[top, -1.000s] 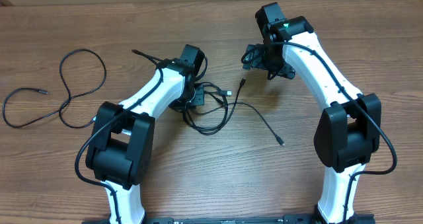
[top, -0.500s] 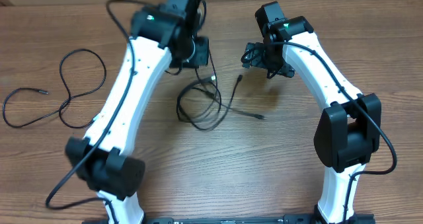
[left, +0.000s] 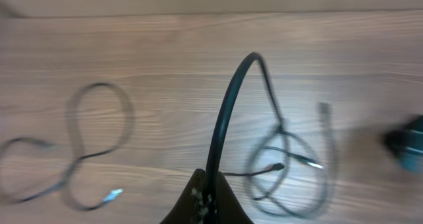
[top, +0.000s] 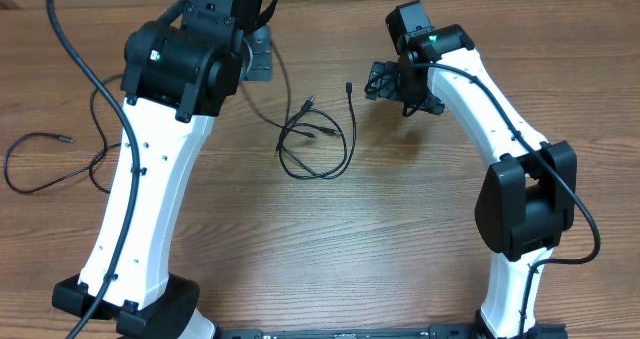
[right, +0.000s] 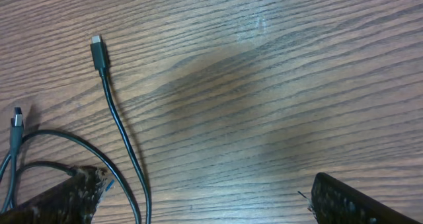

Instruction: Untangle cables

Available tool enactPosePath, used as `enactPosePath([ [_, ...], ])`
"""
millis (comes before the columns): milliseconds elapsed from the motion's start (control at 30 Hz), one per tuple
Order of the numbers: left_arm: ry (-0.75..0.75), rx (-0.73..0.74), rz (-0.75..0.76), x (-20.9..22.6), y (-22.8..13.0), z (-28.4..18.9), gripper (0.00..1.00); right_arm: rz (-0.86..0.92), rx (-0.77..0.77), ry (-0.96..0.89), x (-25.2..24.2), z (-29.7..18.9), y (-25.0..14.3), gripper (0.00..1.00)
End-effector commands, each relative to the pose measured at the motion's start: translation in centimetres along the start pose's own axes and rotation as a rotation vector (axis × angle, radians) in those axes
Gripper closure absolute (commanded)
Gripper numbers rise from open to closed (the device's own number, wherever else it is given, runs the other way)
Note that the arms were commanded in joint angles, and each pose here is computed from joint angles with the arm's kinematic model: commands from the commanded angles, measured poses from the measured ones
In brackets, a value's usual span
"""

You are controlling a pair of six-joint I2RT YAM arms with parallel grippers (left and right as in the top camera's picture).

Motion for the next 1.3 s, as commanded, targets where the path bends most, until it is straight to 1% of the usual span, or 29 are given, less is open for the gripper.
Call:
enactPosePath([
  [0,0.195,-0.077,0.003,3.8,1.1,-1.6,0.96,0.002,-0.003,-0.010,-0.3,0.0,0.1,0.00],
  [133,0.280,-0.080,-0.068,5.5,0.9,-1.7,0.96,0.001,0.023,0.021,0.2,0.0,-0.5,0.00],
  [267,0.300,-0.041,-0.108,6.3,0.3,-0.4,0.91,0.001,0.043,0.046,0.6,-0.1,-0.8,0.00],
  [433,0.363,0.058,-0.108,7.8,-2.1,1.9,0.91,0.001,0.045,0.046,0.6,-0.1,-0.8,0.00],
  [467,0.388,0.095,-0.105,8.5,-3.0,2.8,0.91,0.001,0.047,0.045,0.6,-0.1,-0.9,0.00],
  [567,0.438,0.147,-0.156,10.1,-4.5,4.2,0.91,0.001,0.066,0.054,0.7,-0.1,-1.3,0.00],
  [667,0.486,0.199,-0.219,11.9,-6.0,5.4,0.91,0.002,0.114,0.111,1.6,-0.1,-2.2,0.00],
  [733,0.481,0.243,-0.242,12.6,-7.0,6.2,0.91,0.007,0.185,0.198,2.9,-0.5,-3.4,0.00],
  [800,0.485,0.256,-0.252,13.0,-7.4,6.5,0.90,0.009,0.220,0.270,4.0,-0.9,-3.9,0.00],
  [833,0.492,0.261,-0.256,13.3,-7.5,6.6,0.88,0.009,0.234,0.309,4.6,-1.1,-4.1,0.04],
  [867,0.495,0.263,-0.260,13.5,-7.6,6.7,0.87,0.008,0.231,0.326,4.9,-1.2,-4.0,0.26],
  [900,0.498,0.266,-0.263,13.7,-7.6,6.7,0.87,0.007,0.228,0.340,5.2,-1.3,-3.9,0.57],
  [933,0.502,0.267,-0.267,13.8,-7.6,6.7,0.87,-0.001,0.229,0.347,5.6,-1.3,-4.0,0.84],
  [967,0.504,0.268,-0.273,14.0,-7.7,6.7,0.87,-0.008,0.230,0.347,5.8,-1.3,-4.2,0.92],
  [1000,0.499,0.268,-0.280,14.1,-7.7,6.8,0.86,-0.020,0.234,0.345,6.2,-1.3,-4.6,0.96],
  [1033,0.471,0.273,-0.293,13.6,-7.7,7.1,0.85,-0.033,0.239,0.340,6.5,-1.1,-5.1,0.96],
  [1133,0.321,0.310,-0.336,11.2,-7.9,7.9,0.80,-0.063,0.245,0.310,7.2,0.0,-6.5,0.96],
  [1200,0.271,0.328,-0.346,10.3,-8.1,8.1,0.75,-0.045,0.260,0.283,7.1,0.8,-7.4,0.96],
  [1233,0.246,0.338,-0.350,9.9,-8.2,8.1,0.73,-0.030,0.272,0.276,7.0,1.3,-7.9,0.95],
  [1267,0.207,0.355,-0.358,9.2,-8.3,8.2,0.73,-0.006,0.287,0.265,6.8,1.9,-8.4,0.89],
])
Point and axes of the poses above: each gripper's point midway between its finger pads, its own z axis out along the fingers, its own x axis along the line the jaws close on, y = z × x, the point moved 1 cm from there along -z, back along the fingers, and after that the axes turned 2 degrees about -z, right-handed, at the moved point
